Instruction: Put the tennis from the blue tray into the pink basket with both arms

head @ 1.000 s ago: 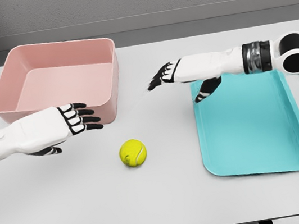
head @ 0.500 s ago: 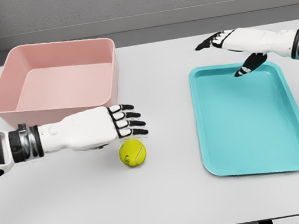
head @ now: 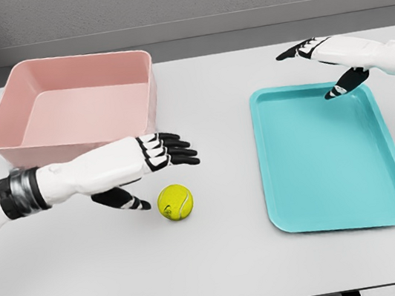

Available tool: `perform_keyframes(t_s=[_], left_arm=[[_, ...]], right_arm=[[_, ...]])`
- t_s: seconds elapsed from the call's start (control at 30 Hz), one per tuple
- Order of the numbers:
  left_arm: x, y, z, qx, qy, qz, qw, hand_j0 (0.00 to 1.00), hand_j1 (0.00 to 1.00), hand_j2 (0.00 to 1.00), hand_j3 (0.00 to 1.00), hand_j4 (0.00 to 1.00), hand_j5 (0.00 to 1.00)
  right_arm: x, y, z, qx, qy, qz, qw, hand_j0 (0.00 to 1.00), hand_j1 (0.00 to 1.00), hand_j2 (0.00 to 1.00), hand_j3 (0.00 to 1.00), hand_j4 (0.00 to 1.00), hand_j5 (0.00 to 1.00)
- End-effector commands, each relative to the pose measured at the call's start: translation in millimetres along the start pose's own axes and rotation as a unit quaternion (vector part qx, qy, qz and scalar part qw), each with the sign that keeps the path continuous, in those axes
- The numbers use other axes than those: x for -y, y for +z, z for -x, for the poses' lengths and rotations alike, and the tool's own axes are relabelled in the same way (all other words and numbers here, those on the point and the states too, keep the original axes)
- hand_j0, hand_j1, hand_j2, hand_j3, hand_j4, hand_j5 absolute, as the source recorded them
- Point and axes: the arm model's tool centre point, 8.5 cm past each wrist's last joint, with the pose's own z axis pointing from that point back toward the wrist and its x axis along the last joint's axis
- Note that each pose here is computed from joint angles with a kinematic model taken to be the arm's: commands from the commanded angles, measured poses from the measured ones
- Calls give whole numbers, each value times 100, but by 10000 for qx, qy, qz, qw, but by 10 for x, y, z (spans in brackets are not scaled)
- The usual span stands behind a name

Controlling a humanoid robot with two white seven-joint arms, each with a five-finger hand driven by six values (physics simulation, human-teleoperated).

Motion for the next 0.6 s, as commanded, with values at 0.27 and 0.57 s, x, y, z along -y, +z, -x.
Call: perform_keyframes(t_s=[0.27, 0.57], left_arm=[[-55, -99, 8, 38, -944, 702, 9931, 100, 100, 100, 100, 100, 100], [55, -24, 34, -32, -1005, 1203, 9876, 100, 100, 100, 100, 100, 100]], right_arm=[[12, -1, -1, 4, -35, 45, 10000, 100, 100, 100, 100, 100, 100], [-8, -5, -2, 7, -53, 38, 10000, 100, 100, 100, 100, 100, 100]])
